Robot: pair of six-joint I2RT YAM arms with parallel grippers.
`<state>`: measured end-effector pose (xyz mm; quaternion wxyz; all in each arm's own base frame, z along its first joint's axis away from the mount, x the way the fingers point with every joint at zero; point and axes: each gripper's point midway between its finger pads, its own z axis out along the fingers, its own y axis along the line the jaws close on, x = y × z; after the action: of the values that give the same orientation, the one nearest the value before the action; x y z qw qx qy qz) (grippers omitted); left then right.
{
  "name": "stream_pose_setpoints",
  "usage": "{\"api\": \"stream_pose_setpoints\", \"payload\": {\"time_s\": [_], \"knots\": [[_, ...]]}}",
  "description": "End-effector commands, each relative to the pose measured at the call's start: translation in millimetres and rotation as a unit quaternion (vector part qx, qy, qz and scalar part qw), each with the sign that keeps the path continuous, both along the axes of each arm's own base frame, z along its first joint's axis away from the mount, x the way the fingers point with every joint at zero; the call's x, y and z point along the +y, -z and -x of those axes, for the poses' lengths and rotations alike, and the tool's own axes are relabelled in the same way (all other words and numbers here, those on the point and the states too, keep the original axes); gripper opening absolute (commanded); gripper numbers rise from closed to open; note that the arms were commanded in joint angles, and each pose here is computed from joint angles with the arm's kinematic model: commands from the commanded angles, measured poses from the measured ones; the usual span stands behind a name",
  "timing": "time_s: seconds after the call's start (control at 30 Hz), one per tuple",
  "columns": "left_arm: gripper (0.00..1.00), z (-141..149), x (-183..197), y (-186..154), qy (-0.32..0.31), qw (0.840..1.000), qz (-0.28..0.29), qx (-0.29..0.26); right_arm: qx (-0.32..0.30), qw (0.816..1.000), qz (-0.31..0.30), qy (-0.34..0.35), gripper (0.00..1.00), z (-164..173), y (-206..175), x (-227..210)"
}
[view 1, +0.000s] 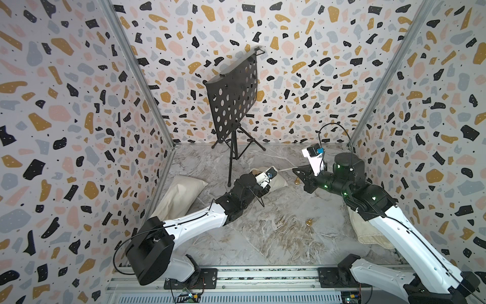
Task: Close the soil bag
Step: Frap the soil bag at the center of the board.
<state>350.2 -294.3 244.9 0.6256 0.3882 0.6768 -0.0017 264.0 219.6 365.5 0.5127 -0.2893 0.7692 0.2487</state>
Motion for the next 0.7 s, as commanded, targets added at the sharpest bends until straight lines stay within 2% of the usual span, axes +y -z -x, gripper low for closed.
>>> {"api": "stream_pose_setpoints", "payload": {"time_s": [0.0, 0.1, 0.2, 0.4, 0.53, 0.67], "knots": [[0.06, -25.9, 60.1, 53.0, -0.143, 0.986, -0.073, 0.044, -0.103, 0.991, 0.001, 0.079, 0.0, 2.3, -52.8, -40.2], [0.12, -36.1, 89.6, 72.4, -0.216, 0.967, -0.12, 0.058, -0.144, 0.981, 0.007, 0.129, 0.0, 3.5, -74.9, -63.8], [0.16, -46.4, 113.6, 81.5, -0.273, 0.948, -0.148, 0.068, -0.167, 0.974, -0.001, 0.151, 0.0, 8.1, -92.0, -75.9], [0.26, -61.4, 150.5, 101.4, -0.34, 0.912, -0.21, 0.087, -0.203, 0.958, -0.005, 0.203, 0.0, 20.1, -114.9, -105.5], [0.29, -63.8, 165.5, 105.5, -0.356, 0.91, -0.184, 0.106, -0.217, 0.949, -0.008, 0.228, 0.0, 28.8, -123.2, -121.1], [0.24, -67.1, 165.5, 97.2, -0.34, 0.923, -0.132, 0.119, -0.188, 0.963, -0.004, 0.194, 0.0, 20.9, -106.0, -101.9]]}}
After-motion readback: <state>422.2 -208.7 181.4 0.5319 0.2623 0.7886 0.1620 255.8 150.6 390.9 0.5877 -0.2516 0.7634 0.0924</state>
